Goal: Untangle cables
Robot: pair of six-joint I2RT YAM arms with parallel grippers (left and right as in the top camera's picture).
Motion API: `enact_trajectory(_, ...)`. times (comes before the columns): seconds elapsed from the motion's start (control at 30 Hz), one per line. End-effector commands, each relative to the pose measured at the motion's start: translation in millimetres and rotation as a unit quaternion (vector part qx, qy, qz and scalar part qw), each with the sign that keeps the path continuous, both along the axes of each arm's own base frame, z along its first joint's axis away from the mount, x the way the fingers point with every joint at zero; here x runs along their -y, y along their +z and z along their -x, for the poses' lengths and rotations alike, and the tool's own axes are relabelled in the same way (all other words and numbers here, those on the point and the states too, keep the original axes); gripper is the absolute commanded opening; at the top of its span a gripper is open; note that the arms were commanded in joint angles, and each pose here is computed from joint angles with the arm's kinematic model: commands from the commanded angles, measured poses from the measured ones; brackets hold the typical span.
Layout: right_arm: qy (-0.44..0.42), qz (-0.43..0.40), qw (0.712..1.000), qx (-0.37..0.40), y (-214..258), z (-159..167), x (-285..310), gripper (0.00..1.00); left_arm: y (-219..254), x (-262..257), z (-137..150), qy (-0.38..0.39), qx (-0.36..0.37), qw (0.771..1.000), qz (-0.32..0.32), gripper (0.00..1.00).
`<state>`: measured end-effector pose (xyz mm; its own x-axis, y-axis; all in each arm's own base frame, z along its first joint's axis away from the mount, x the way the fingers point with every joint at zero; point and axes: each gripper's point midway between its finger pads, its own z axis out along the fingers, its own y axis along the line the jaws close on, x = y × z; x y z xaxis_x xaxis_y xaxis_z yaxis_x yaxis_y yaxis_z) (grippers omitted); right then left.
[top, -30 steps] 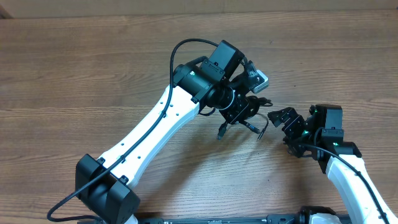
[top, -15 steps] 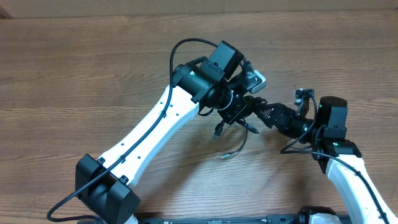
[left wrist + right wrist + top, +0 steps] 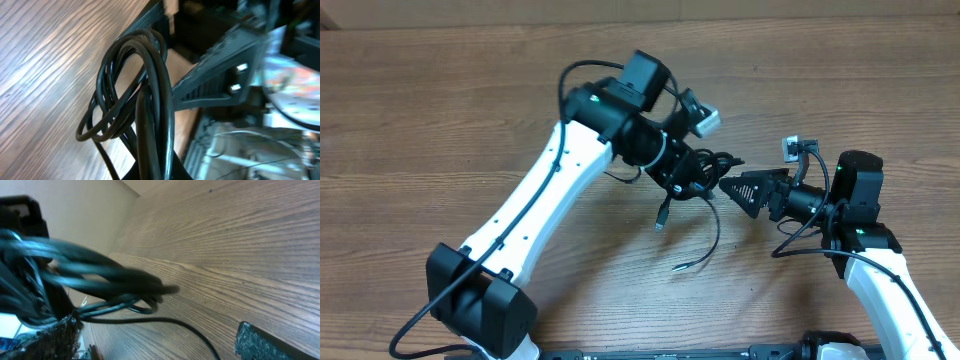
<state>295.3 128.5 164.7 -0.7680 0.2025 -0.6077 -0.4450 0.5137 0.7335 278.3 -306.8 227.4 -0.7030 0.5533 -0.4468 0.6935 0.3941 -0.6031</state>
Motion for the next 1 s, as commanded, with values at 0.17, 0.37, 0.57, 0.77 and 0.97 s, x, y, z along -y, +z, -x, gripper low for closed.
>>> enact_trajectory(0.17, 0.111, -0.035, 0.987, 0.115, 36.0, 20.3, -17.5, 0.96, 34.8, 6.4, 6.6, -0.038, -0.015, 0.994, 0.104, 0.04)
enact_trajectory(0.37, 0.211, -0.075, 0.949, 0.222, 73.2, 44.6, -26.2, 0.97, 45.1, 11.1, 9.2, -0.049, -0.019, 0.989, 0.135, 0.04)
enact_trajectory(0.57, 0.211, -0.072, 0.947, 0.231, 74.9, 44.0, -26.2, 0.98, 55.7, 14.3, 14.6, -0.062, -0.031, 0.984, 0.166, 0.04)
enact_trajectory(0.77, 0.213, -0.073, 0.946, 0.233, 75.4, 44.6, -26.3, 0.91, 56.9, 14.6, 15.4, -0.064, -0.033, 0.983, 0.169, 0.04)
enact_trajectory(0.97, 0.218, -0.075, 0.945, 0.233, 76.0, 46.5, -26.5, 0.19, 37.6, 8.9, 2.8, -0.04, -0.002, 0.993, 0.113, 0.04)
